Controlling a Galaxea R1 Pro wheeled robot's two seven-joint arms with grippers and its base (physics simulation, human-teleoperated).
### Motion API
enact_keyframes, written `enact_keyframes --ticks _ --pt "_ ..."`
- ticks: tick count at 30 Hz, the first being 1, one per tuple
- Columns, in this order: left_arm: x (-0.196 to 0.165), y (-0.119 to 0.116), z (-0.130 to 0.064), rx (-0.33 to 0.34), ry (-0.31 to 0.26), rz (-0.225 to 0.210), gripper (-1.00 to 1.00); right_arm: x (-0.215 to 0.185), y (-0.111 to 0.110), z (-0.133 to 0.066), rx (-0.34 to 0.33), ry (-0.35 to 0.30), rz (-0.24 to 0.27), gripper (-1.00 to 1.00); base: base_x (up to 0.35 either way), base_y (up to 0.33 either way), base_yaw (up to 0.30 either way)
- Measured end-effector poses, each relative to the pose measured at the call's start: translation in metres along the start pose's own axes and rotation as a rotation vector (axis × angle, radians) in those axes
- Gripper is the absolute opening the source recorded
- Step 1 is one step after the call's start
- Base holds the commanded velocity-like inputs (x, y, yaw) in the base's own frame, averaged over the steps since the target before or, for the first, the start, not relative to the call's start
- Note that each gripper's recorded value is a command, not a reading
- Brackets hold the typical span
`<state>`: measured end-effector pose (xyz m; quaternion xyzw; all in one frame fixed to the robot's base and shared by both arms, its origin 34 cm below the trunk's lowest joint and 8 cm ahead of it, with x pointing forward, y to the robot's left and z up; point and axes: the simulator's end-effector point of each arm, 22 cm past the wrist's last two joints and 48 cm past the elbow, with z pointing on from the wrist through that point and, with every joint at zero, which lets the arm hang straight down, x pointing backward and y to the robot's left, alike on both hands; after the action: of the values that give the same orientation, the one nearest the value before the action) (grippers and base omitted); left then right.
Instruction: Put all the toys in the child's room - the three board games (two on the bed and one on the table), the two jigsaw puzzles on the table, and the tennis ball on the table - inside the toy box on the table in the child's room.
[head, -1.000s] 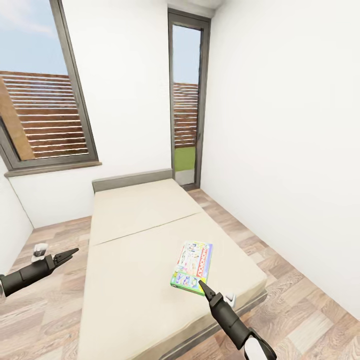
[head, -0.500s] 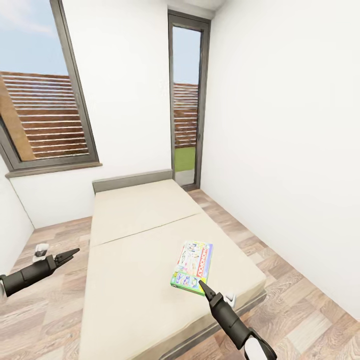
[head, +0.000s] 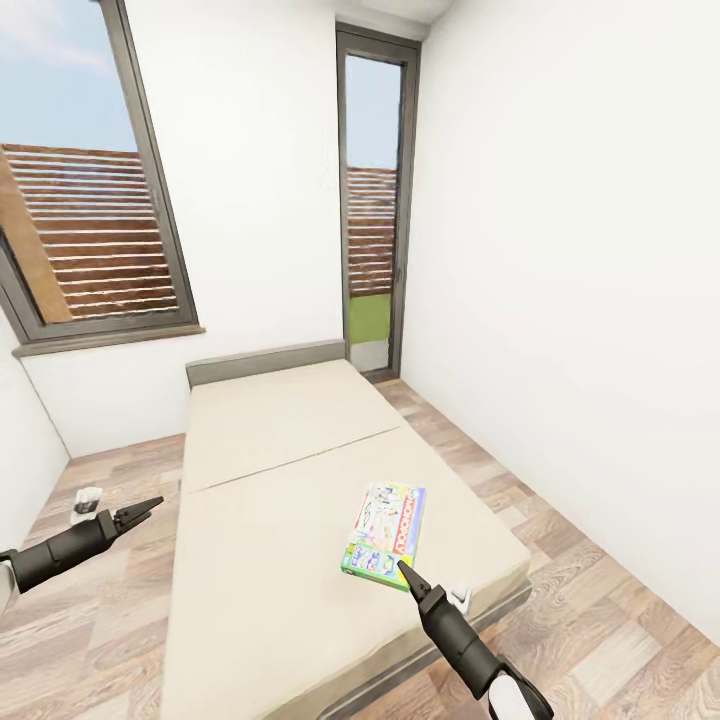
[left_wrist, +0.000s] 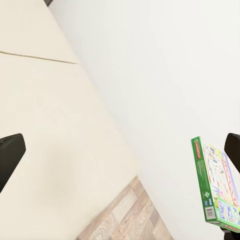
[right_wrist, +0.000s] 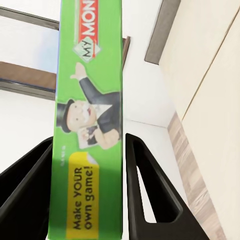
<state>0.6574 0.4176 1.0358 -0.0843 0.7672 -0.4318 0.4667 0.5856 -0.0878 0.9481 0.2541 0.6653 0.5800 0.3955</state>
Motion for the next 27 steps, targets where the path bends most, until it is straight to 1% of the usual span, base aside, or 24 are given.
enact_keyframes --ticks 10,27 --pt "-0.0016 -0.0054 -0.0045 -0.003 0.001 0.0 1.0 0.0007 0.0063 -0.0038 0.001 -0.001 0.002 -1.0 0.0 0.0 0.0" --pt "-0.0001 -0.0051 -0.0029 -0.004 0.003 0.0 1.0 0.0006 0.0061 -0.0038 0.002 -0.001 0.003 -1.0 0.0 0.0 0.0"
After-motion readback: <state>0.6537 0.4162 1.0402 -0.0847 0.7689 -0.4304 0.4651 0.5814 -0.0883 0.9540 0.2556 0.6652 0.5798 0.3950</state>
